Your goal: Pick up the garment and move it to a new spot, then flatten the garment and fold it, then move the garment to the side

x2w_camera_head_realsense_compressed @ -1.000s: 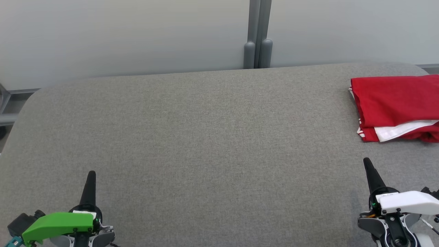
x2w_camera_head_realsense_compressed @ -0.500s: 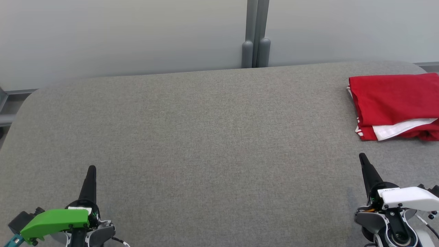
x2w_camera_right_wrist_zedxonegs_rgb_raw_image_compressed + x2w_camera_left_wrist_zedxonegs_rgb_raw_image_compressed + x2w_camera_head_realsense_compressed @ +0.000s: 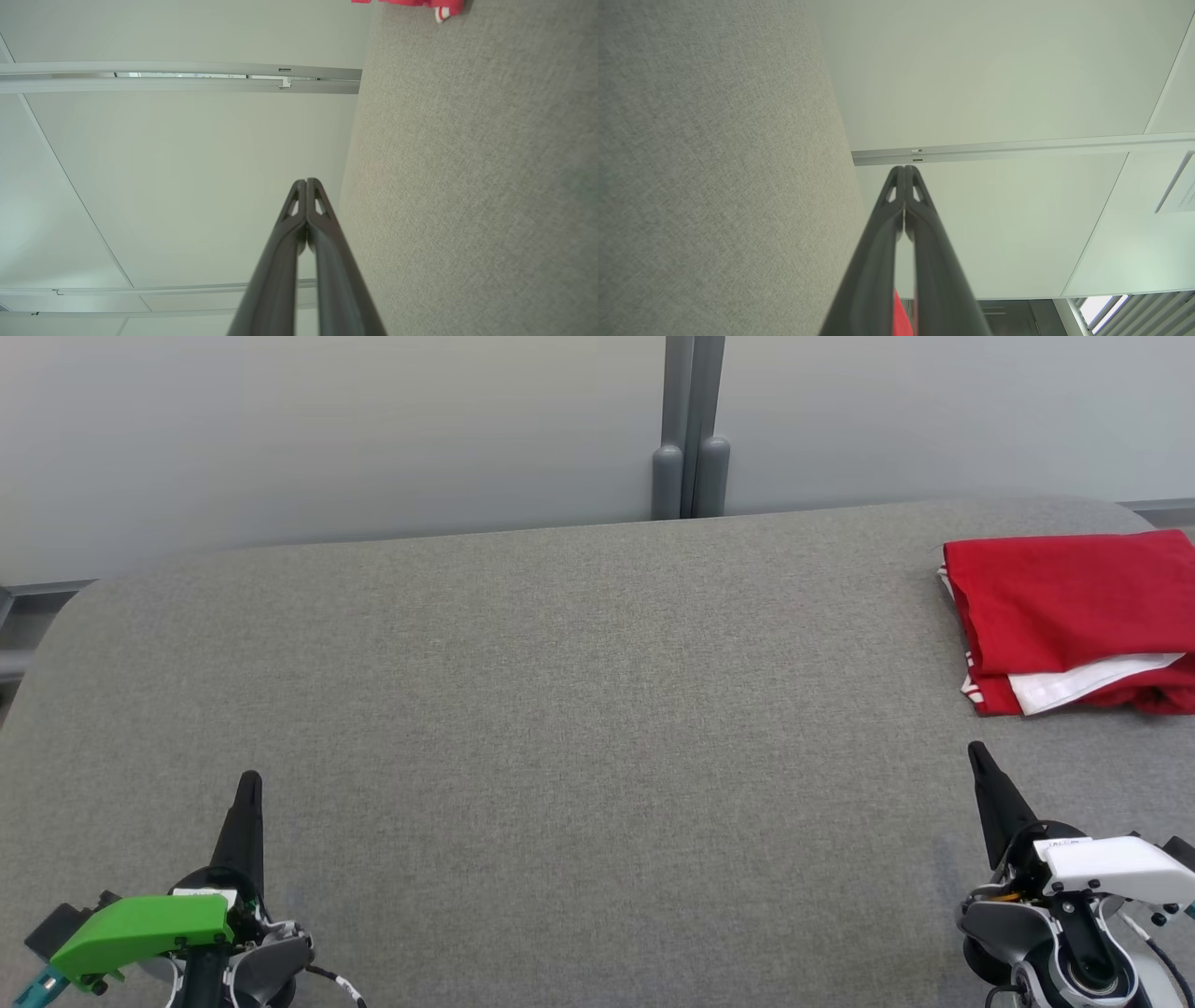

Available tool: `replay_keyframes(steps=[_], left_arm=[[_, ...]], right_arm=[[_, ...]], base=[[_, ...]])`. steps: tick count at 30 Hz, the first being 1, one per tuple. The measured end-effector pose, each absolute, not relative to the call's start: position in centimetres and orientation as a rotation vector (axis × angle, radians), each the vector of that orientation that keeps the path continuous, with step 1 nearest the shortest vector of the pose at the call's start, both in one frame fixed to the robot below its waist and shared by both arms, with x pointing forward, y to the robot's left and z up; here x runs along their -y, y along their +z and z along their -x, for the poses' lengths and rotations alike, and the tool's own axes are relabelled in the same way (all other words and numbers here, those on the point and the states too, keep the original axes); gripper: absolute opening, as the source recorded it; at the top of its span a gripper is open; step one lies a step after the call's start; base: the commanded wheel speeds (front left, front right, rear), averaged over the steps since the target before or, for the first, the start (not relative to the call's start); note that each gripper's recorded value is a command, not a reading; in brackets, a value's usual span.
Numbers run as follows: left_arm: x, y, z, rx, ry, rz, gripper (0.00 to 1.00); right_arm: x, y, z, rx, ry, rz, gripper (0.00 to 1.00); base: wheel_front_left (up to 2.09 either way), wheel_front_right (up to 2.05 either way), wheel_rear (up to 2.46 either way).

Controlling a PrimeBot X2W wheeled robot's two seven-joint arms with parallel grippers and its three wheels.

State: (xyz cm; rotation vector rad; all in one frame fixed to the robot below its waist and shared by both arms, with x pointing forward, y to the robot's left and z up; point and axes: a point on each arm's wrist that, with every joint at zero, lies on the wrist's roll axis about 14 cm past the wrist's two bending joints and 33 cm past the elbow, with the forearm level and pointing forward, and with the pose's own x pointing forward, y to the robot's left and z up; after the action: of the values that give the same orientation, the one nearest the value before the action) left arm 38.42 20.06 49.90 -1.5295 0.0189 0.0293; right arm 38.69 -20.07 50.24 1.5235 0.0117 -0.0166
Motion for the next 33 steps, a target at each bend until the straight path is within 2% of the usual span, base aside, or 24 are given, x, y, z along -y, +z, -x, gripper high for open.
replay_keyframes(steps=[33], left_arm=[[-19.90,50.40,-38.74,-0.009,0.009,1.575,0.00]], right_arm=[[19.96,50.47,-38.84,-0.010,-0.003,-1.574,0.00]], base=[[0.00,0.00,0.00]])
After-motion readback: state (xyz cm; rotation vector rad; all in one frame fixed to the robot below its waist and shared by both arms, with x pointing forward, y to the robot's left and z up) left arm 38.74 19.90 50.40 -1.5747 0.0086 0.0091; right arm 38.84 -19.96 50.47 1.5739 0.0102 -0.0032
